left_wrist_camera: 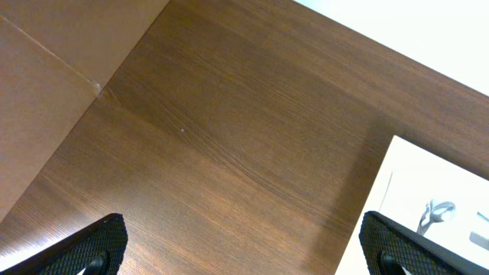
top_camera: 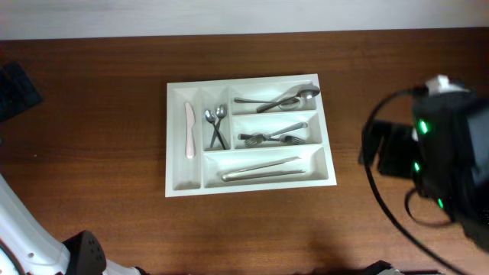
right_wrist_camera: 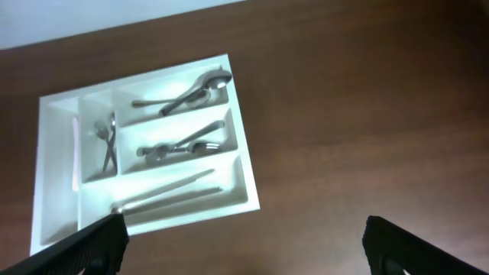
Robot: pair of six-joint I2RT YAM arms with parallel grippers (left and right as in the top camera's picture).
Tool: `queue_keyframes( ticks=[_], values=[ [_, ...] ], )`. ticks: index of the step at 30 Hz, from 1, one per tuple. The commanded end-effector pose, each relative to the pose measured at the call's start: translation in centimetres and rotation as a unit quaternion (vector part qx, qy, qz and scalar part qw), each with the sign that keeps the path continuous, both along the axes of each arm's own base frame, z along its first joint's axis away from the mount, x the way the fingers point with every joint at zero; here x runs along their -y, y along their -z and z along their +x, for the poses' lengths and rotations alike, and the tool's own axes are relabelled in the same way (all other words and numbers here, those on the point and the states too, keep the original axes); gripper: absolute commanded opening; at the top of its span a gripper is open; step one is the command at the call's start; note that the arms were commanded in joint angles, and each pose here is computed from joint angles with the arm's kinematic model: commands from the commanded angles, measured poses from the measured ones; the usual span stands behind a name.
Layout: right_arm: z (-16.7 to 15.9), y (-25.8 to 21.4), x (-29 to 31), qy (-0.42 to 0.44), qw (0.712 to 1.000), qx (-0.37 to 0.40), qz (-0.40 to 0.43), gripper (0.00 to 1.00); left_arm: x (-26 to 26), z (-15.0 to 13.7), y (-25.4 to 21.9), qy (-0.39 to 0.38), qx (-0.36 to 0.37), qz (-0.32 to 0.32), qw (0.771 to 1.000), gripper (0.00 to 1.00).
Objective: Pack container
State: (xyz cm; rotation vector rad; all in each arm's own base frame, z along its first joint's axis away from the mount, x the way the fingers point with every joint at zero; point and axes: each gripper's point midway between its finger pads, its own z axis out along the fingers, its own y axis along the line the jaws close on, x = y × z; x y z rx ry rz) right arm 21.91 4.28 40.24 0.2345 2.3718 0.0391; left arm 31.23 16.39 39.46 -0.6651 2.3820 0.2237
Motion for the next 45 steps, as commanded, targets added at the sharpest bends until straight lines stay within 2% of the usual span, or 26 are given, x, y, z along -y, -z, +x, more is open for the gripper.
queue_keyframes(
  ticks=[1,9,17,22,28,33,36,45],
  values=[
    [-2.0,-0.4,1.4,0.024,0.999,0.025,0.007,0.99,-0.2,-0.3,-0.5,0.001,0.002,0.011,1.0,0.99],
    [-3.5,-1.3,2.2,0.023,0.998,0.049,0.018,0.99,-0.2,-0.3,-0.5,0.001,0.002,0.011,1.0,0.99],
    [-3.4,-1.2,2.2,-0.034,0.998,0.044,-0.042,0.99,-0.2,-0.3,-0.5,0.001,0.002,0.011,1.0,0.99],
    [-4.1,-1.7,4.2,0.011,0.998,0.057,-0.036,0.99,-0.2,-0.3,-0.5,0.001,0.002,0.011,1.0,0.99],
    [-6.2,-4.0,7.4,0.095,0.982,0.16,-0.001,0.99,-0.2,-0.3,-0.5,0.001,0.002,0.011,1.0,0.99],
    [-6.9,-5.6,8.2,0.092,0.951,0.296,-0.016,0.99,-0.2,-0.3,-0.5,0.001,0.002,0.011,1.0,0.99],
    [-6.8,-3.9,8.6,0.1,0.929,0.355,-0.027,0.99,-0.2,-0.3,-0.5,0.001,0.002,0.011,1.0,0.99],
    [-4.3,4.7,8.5,0.106,0.899,0.424,-0.02,0.99,-0.2,-0.3,-0.5,0.001,0.002,0.011,1.0,0.99]
  ],
)
